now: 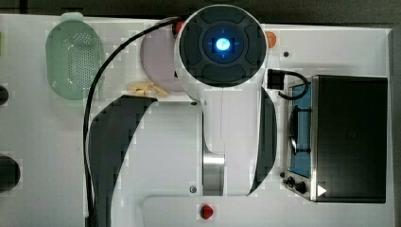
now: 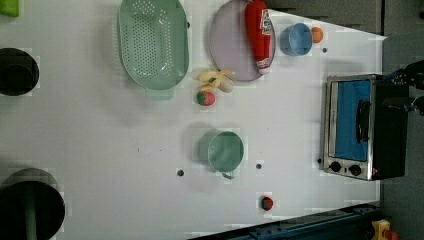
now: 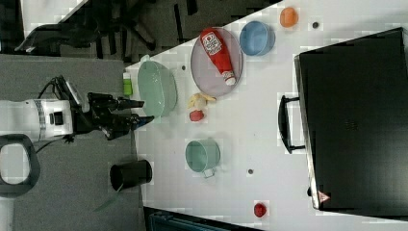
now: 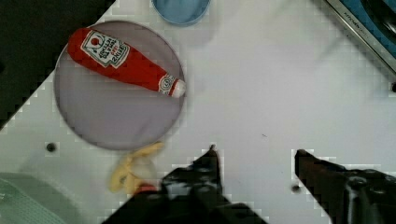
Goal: Flap open oven.
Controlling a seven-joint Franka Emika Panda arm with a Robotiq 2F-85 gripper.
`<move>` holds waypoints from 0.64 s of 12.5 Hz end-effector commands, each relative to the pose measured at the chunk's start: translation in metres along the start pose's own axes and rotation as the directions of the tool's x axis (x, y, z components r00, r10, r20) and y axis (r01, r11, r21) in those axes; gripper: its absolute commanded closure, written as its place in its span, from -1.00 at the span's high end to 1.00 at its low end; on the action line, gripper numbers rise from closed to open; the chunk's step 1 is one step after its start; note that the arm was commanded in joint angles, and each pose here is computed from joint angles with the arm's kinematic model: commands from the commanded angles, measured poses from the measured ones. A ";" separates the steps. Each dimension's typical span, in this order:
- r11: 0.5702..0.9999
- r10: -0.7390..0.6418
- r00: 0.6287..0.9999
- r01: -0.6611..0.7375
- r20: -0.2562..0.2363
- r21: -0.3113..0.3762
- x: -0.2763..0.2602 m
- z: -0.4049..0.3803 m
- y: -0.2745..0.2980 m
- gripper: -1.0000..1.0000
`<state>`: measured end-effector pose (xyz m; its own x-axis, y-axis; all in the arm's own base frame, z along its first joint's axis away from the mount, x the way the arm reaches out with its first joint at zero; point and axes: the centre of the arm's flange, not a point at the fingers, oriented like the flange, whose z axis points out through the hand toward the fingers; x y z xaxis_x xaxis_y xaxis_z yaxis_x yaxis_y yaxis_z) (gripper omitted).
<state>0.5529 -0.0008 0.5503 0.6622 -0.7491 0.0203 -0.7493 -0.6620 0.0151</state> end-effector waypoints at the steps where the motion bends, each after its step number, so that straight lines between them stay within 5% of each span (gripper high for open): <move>1: 0.979 0.201 0.979 -0.200 0.033 -0.041 -0.070 -0.051 0.139 0.59; 3: 0.979 0.201 0.979 -0.200 0.034 -0.041 -0.070 -0.051 0.139 1.00; 4: 0.979 0.201 0.979 -0.200 0.033 -0.041 -0.070 -0.051 0.139 1.00; 5: 0.979 0.201 0.979 -0.200 0.033 -0.040 -0.070 -0.051 0.139 0.90; 8: 0.979 0.202 0.979 -0.200 0.032 -0.040 -0.070 -0.051 0.139 0.14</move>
<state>0.3769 -0.0361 0.6536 0.5476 -0.8348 0.0571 -0.8328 -0.5503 -0.0596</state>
